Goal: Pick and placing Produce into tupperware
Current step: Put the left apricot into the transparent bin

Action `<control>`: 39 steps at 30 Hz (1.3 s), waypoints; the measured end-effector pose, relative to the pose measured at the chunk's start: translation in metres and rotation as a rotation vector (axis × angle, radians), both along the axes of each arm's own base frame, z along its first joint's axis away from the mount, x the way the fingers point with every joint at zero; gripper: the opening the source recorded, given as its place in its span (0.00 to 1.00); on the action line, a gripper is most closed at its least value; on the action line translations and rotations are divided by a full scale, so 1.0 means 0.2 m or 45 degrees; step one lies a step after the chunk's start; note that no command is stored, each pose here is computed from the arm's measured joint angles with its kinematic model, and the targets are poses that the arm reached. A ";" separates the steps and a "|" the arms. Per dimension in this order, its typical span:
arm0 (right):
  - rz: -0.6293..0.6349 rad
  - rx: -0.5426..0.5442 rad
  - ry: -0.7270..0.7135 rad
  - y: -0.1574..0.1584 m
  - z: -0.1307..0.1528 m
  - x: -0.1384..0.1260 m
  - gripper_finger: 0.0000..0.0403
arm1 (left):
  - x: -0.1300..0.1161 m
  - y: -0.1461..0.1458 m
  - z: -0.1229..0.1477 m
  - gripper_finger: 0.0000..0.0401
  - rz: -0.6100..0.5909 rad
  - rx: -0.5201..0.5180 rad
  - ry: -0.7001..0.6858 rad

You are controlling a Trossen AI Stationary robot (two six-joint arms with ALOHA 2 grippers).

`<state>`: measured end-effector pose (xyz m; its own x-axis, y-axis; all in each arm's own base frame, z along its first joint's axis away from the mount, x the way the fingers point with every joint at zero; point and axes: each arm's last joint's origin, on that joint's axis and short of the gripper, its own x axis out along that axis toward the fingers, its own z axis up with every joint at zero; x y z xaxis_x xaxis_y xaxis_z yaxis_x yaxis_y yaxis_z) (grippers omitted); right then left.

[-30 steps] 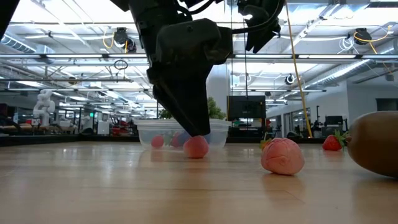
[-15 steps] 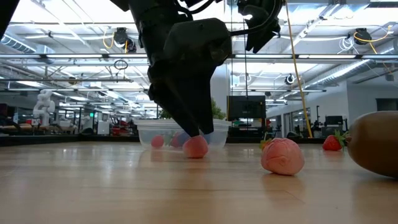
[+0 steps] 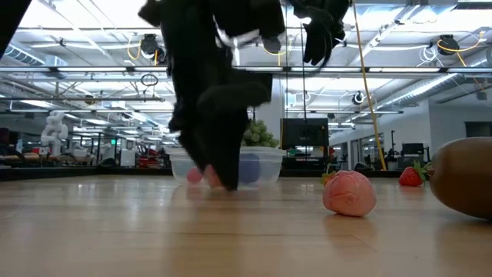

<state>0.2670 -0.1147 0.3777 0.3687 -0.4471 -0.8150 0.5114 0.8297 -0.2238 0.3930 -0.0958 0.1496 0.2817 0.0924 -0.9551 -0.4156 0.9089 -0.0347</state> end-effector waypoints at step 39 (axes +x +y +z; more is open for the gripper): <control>-0.016 -0.003 -0.036 0.00 0.01 0.01 0.70 | -0.09 -0.23 0.11 0.60 0.069 -0.113 -0.051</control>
